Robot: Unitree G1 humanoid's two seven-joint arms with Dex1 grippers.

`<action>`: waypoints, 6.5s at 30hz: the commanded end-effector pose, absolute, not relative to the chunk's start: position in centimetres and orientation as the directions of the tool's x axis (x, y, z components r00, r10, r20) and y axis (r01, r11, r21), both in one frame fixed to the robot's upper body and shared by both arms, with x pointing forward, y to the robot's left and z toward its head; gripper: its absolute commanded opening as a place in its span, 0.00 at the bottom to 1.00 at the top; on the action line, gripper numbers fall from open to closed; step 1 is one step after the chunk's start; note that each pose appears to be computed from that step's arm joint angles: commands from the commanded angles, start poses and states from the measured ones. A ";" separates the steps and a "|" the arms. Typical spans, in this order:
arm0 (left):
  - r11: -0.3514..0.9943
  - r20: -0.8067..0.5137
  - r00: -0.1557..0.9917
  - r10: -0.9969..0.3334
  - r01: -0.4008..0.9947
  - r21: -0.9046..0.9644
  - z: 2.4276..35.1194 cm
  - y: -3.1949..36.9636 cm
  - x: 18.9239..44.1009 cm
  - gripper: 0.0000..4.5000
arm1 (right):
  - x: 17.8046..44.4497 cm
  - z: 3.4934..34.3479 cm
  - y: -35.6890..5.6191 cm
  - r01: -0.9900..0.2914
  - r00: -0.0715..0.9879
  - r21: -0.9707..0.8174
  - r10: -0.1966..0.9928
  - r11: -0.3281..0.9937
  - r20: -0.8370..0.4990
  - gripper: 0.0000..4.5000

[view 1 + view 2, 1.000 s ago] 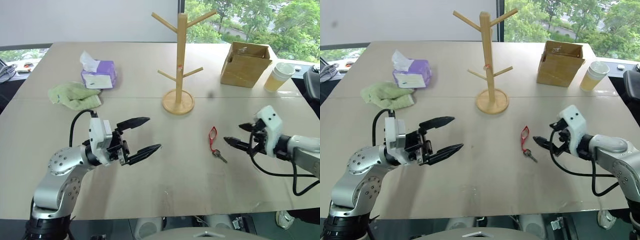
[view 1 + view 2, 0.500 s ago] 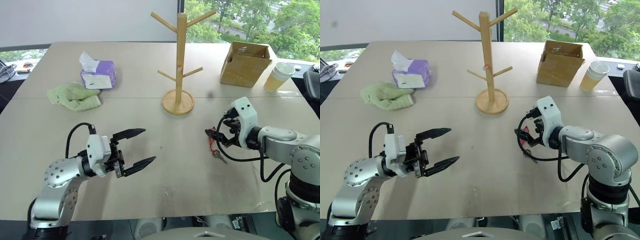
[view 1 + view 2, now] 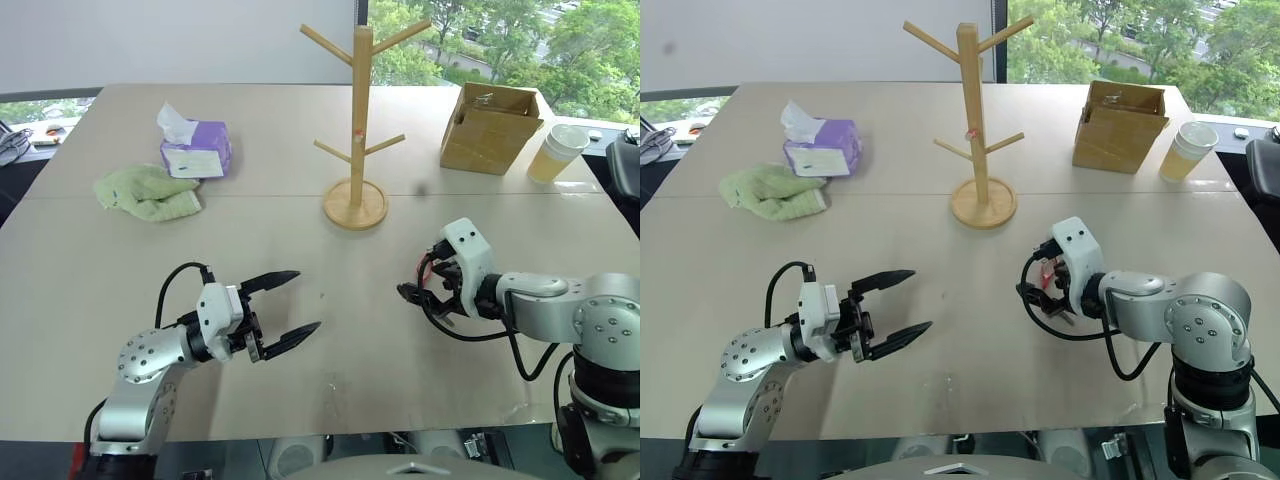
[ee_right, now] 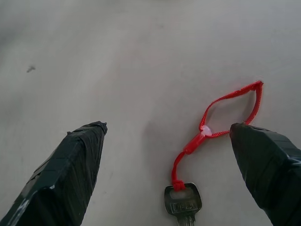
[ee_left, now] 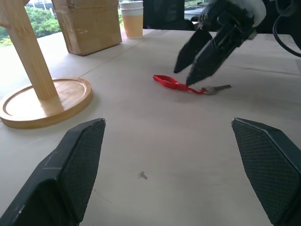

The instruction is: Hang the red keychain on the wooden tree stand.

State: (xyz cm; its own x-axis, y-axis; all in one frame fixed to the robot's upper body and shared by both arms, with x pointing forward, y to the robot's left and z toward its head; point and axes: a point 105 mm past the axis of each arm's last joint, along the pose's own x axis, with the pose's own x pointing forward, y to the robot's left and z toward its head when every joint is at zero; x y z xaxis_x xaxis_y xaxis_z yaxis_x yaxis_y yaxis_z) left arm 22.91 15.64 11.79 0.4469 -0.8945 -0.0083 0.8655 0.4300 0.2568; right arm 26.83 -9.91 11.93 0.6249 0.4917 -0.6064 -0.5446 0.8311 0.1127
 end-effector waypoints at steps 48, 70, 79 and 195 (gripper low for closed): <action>0.441 -0.025 0.468 -0.883 0.848 0.294 13.1 16.2 23.3 1.00 | 27.6 10.6 -7.6 -0.526 0.644 0.000 0.398 0.851 -0.653 0.01; 0.648 0.231 0.606 -0.761 0.730 0.218 24.4 14.5 27.0 1.00 | 30.3 25.4 -7.5 -0.616 0.723 -0.481 0.690 0.623 -0.033 0.01; 0.679 0.219 0.643 -0.734 0.709 0.193 25.1 14.5 27.6 1.00 | 32.1 26.9 -4.8 -0.577 0.693 -0.551 0.719 0.602 0.059 0.01; 0.982 0.215 0.958 -0.190 0.187 0.034 17.8 20.1 35.1 1.00 | 37.1 15.1 -20.3 -0.149 0.981 -0.062 0.156 0.987 0.116 1.00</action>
